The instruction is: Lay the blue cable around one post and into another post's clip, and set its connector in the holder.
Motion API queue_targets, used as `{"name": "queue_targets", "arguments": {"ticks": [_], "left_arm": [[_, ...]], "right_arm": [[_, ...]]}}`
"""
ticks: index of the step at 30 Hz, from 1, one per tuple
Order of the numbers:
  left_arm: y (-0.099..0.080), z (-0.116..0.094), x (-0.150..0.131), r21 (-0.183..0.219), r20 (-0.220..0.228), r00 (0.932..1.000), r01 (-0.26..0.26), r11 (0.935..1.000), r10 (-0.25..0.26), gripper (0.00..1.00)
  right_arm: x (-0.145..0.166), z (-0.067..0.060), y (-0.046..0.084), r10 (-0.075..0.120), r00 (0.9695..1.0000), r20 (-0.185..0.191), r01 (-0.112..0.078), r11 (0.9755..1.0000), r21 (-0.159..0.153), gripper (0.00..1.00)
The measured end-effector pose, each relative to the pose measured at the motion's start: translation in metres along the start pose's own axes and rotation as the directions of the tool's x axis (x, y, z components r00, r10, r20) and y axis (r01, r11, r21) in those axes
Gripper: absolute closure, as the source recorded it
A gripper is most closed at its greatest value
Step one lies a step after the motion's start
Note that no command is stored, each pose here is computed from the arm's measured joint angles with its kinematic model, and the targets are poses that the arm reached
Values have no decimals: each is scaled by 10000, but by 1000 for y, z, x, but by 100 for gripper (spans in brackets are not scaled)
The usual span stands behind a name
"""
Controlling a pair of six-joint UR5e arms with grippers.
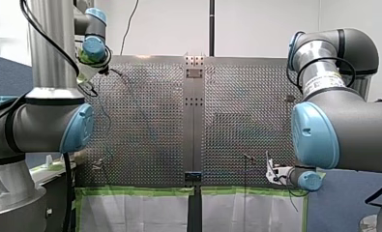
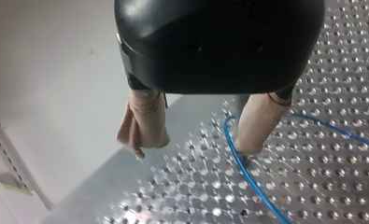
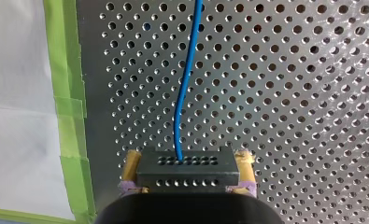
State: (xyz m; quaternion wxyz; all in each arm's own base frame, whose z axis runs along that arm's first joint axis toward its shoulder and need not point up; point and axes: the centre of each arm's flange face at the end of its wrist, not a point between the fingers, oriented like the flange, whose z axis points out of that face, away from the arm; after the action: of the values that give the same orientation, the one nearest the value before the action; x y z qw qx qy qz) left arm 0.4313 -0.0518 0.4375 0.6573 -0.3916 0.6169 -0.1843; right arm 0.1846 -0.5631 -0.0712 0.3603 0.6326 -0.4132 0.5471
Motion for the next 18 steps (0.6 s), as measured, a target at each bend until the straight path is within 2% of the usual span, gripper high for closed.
{"name": "queue_targets", "arguments": {"ticks": [6, 10, 15, 18], "left_arm": [[-13, -15, -27, -91, 655, 9969, -429, 9990, 434, 0], [-23, -15, -41, -196, 973, 9921, -782, 9967, 797, 0], [-42, -14, -59, 156, 1354, 9843, -1164, 9931, 1132, 0], [-47, -7, -60, 361, 1320, 9814, -1449, 9888, 1391, 0]], "right_arm": [[0, 0, 0, 2, 10000, -10, -2, 10000, 20, 100], [0, 0, 0, 4, 10000, -23, -4, 10000, 31, 100], [0, 0, 0, 12, 10000, -23, -12, 10000, 24, 100], [0, 0, 0, 11, 10000, 4, -11, 10000, 15, 100]]}}
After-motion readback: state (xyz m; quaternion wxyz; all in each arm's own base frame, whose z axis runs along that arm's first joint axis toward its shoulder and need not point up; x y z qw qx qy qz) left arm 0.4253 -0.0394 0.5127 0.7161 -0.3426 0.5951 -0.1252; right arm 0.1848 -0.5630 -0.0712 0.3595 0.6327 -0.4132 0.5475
